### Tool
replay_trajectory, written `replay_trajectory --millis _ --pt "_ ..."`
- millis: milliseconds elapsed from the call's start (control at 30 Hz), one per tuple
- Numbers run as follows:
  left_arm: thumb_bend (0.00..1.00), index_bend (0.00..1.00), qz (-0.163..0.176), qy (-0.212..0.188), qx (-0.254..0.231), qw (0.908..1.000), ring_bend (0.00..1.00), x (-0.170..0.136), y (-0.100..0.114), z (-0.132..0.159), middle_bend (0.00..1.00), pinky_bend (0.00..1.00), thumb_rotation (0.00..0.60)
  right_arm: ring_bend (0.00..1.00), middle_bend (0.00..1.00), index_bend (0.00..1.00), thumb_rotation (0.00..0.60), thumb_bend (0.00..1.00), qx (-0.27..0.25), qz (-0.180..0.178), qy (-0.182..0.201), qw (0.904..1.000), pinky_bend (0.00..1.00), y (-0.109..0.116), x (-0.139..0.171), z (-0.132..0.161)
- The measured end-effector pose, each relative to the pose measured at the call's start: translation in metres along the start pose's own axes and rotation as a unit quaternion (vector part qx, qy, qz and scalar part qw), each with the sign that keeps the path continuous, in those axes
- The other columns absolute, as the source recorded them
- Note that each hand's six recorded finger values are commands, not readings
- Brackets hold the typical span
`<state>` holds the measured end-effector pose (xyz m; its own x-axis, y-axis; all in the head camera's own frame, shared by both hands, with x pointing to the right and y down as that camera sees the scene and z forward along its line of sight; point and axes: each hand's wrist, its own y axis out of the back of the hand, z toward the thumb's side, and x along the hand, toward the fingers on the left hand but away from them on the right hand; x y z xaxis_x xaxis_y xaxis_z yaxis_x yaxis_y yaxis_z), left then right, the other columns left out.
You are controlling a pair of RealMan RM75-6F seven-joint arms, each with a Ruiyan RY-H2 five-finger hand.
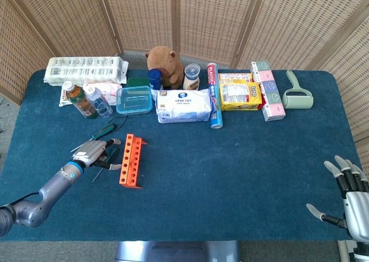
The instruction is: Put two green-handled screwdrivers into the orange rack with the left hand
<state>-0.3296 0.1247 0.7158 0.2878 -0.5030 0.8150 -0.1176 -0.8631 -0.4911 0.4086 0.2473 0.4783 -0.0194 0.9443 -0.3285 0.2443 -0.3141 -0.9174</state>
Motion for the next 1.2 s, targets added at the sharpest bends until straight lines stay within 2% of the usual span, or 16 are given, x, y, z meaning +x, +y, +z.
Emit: replay_trajectory --millis 333,567,1033,1200 --pt "0.11 0.17 -0.019 0.012 -0.002 0.9997 0.9 0.002 -0.01 -0.004 0.94 0.95 0.17 0.0 0.05 0.14 0.502 0.0 -0.002 -0.002 0.001 1.0 0.0 0.002 0.001 0.0" --pt "0.11 0.17 -0.036 0.022 -0.033 0.9986 0.9 -0.009 -0.015 -0.013 0.94 0.95 0.172 0.0 0.05 0.14 0.501 0.0 -0.003 -0.003 0.002 1.0 0.0 0.002 0.001 0.0" --pt "0.12 0.17 -0.074 0.005 -0.032 0.9968 0.9 -0.044 -0.021 -0.017 0.94 0.95 0.169 0.0 0.05 0.14 0.5 0.0 -0.002 -0.003 0.002 1.0 0.0 0.002 0.001 0.001" --pt "0.12 0.17 -0.069 -0.005 -0.031 0.9971 0.9 -0.054 -0.019 -0.016 0.94 0.95 0.164 0.0 0.05 0.14 0.5 0.0 -0.003 -0.004 0.001 1.0 0.0 0.002 0.002 0.0"
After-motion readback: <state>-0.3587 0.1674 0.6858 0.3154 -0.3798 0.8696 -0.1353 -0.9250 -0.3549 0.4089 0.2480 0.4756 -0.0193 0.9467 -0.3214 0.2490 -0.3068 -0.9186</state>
